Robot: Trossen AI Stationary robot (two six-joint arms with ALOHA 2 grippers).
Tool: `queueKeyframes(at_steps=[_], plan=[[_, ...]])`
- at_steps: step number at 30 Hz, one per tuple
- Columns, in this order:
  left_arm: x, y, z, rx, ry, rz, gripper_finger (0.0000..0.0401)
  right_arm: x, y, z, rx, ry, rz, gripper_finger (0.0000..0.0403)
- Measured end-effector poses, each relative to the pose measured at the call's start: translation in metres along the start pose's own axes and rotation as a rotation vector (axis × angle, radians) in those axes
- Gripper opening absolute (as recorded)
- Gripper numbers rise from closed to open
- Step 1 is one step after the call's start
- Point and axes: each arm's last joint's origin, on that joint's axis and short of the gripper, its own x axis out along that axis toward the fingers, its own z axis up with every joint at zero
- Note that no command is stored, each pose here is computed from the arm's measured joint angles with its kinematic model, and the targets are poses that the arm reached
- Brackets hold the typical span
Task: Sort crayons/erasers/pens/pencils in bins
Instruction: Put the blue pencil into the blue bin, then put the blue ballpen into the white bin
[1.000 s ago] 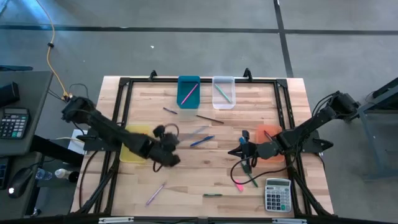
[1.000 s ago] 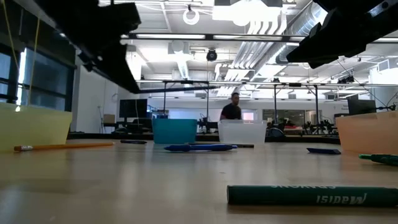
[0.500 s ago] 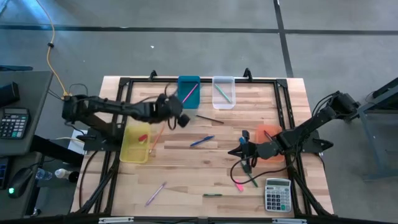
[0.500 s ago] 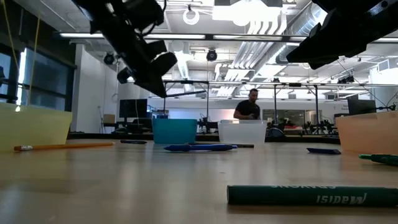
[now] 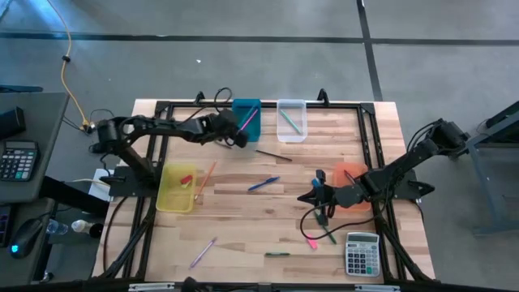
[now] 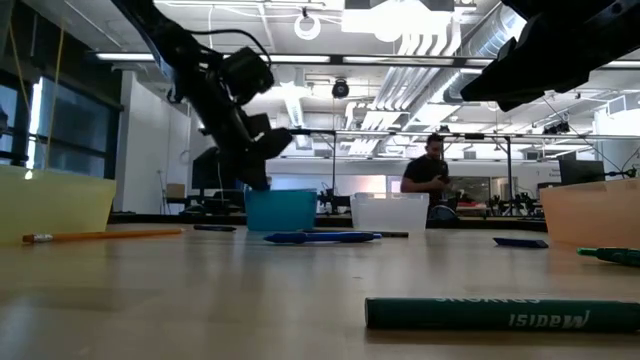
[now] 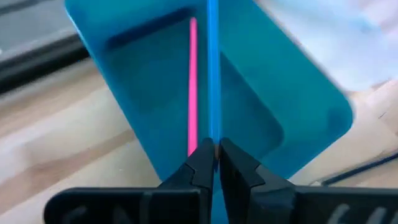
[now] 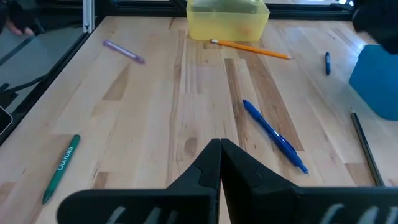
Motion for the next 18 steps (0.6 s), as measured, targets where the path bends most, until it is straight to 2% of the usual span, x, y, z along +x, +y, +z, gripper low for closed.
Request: queueKeyframes(at_steps=[8,18], plan=[[0.014,-0.002,0.000,-0.001,0.031,0.025,0.0009,-0.002,0.005,-0.001,-0.012,0.000,0.007,0.0000],[0.010,-0.002,0.005,0.010,0.004,0.027,0.0059,-0.004,0.008,-0.002,-0.019,-0.001,0.018,0.0000]])
